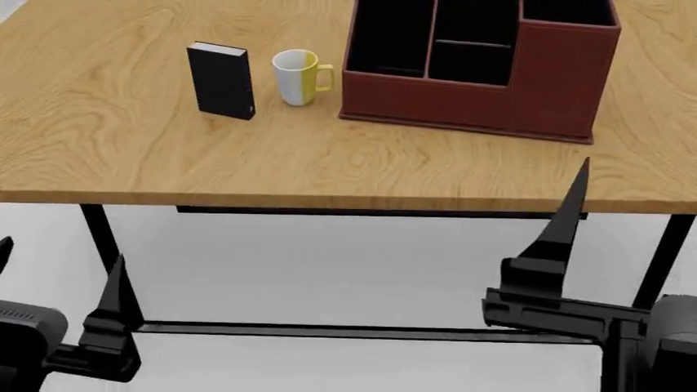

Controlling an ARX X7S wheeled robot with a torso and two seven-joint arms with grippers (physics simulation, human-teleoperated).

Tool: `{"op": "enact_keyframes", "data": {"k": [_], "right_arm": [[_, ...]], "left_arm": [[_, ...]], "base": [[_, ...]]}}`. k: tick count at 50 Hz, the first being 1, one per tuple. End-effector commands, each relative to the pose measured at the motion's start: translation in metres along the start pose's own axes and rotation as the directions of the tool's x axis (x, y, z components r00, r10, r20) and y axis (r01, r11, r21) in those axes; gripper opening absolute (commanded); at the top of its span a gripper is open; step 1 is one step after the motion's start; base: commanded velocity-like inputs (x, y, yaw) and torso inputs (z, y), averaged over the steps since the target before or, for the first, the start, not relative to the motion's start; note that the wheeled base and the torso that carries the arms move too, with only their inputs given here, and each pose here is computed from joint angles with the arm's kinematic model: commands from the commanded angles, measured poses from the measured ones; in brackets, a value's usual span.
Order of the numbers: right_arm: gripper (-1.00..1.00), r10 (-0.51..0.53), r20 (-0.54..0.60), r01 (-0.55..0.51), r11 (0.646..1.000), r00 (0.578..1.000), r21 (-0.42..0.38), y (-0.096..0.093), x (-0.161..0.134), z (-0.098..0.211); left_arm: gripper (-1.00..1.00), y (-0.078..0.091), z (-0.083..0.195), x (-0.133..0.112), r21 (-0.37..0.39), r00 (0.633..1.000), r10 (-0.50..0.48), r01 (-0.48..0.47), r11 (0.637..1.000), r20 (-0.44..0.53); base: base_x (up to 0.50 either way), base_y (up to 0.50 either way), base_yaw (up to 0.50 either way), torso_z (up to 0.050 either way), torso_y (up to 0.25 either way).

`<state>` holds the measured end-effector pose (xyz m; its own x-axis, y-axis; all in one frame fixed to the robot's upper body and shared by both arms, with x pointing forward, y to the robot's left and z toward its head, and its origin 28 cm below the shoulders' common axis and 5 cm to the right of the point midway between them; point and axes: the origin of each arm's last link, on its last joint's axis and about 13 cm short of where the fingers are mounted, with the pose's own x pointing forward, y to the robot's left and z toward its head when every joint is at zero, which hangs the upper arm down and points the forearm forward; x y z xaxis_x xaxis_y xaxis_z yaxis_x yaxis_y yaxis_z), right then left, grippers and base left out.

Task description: Pick up the book and place it in the back compartment of the caddy.

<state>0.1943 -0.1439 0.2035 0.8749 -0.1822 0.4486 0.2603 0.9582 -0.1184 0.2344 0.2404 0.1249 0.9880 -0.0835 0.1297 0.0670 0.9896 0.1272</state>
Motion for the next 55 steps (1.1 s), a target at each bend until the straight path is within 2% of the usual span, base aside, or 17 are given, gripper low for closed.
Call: {"op": "enact_keyframes", "data": {"k": [1, 14, 29, 55], "right_arm": [[1.00, -0.035, 0.107, 0.038, 0.999, 0.994, -0.025, -0.014, 0.008, 0.035], [1.00, -0.067, 0.192, 0.076, 0.996, 0.979, -0.038, -0.028, 0.005, 0.071], [1.00, -0.058, 0.202, 0.068, 0.997, 0.978, -0.040, -0.028, 0.003, 0.075], [1.00, -0.030, 0.199, 0.038, 0.999, 0.979, -0.038, -0.025, 0.005, 0.071]], "left_arm": [[1.00, 0.007, 0.009, 0.003, 0.014, 1.000, 0.017, -0.017, 1.000, 0.003], [1.00, 0.013, 0.020, 0.005, 0.027, 0.999, 0.032, -0.032, 0.999, 0.016], [1.00, 0.013, 0.022, 0.006, 0.028, 0.999, 0.033, -0.034, 0.999, 0.023], [1.00, 0.014, 0.021, 0.006, 0.032, 0.999, 0.039, -0.040, 0.999, 0.025]], "base": [[0.00, 0.00, 0.00, 0.000, 0.000], [0.00, 0.00, 0.00, 0.000, 0.000], [0.00, 0.00, 0.00, 0.000, 0.000], [0.00, -0.39, 0.00, 0.000, 0.000]]}}
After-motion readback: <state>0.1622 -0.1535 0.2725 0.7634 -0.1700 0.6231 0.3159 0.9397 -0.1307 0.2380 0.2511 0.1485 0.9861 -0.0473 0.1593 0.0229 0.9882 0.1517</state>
